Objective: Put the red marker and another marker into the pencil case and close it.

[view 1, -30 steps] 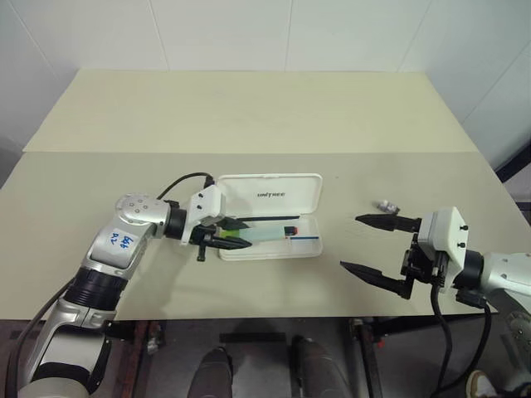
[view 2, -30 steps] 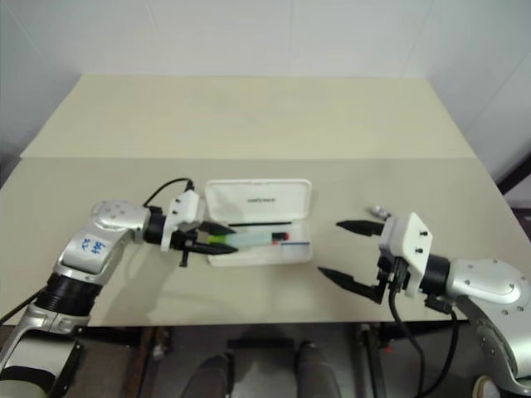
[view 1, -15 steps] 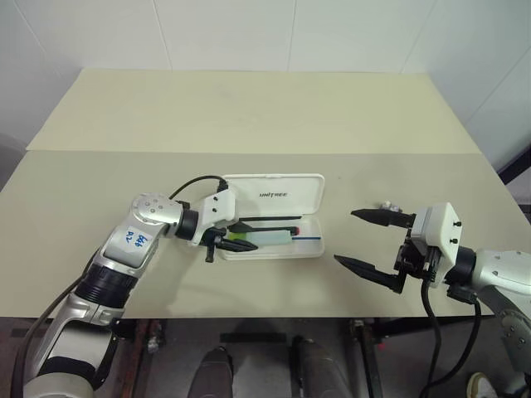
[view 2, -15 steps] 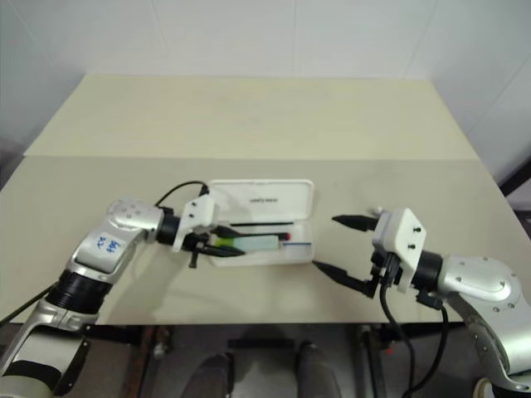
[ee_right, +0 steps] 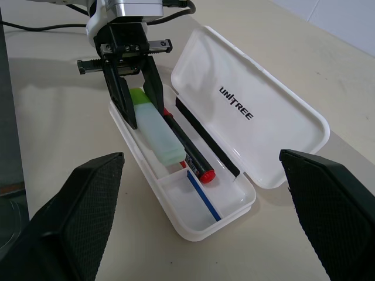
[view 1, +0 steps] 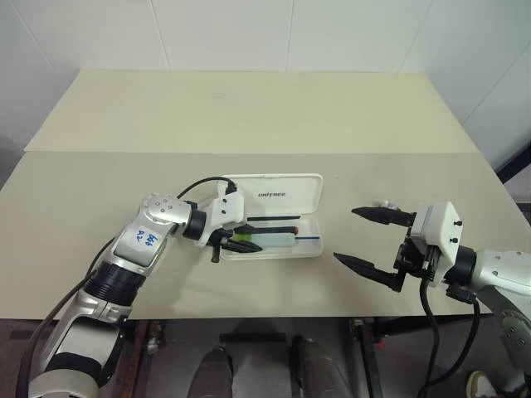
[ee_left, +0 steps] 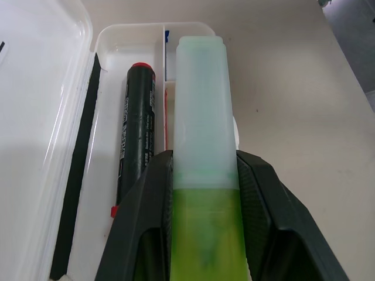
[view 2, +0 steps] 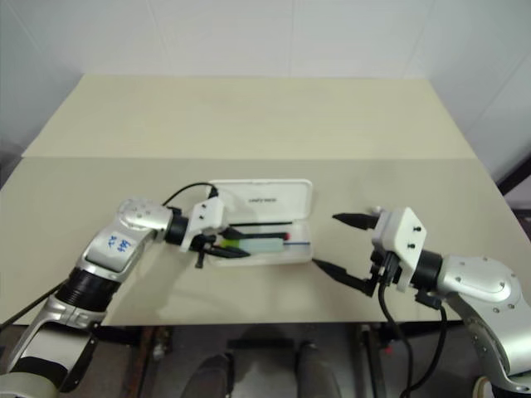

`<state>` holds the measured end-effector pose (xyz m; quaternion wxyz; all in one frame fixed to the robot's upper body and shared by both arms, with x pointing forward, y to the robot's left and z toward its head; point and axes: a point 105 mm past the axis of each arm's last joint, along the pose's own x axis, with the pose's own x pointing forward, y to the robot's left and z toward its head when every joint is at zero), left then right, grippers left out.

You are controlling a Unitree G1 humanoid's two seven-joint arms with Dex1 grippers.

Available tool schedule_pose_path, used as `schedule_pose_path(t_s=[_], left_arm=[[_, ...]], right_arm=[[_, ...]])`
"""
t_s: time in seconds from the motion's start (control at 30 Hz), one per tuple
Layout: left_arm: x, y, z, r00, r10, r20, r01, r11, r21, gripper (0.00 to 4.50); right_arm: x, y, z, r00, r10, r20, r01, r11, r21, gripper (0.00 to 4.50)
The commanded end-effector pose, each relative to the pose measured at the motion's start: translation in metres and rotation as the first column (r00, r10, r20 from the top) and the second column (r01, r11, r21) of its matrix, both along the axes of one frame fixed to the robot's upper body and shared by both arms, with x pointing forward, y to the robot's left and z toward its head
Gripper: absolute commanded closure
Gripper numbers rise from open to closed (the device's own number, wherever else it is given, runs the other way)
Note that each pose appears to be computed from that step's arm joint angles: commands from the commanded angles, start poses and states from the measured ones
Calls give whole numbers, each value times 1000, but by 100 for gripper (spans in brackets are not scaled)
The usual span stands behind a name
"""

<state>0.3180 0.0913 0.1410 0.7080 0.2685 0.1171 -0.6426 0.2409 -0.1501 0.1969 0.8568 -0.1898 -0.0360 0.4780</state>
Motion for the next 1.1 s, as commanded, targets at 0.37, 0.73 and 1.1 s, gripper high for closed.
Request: schedule_pose_path(t_s=[0.37,0.73,1.1], left_arm=[[2,13,1,999,32,25,-33,999,36,346],[4,5,-7,1000,9,11,-9,999,42,346],[3,-1,-8,1000,-10,-1,10,999,31,346]], right_arm=[[-3,8,8,998,23,53,-24,1000,16,0],[-3,9,8,998,24,58,-25,999,21,0],[-3,8,8,998,21,62,-22,999,23,0]])
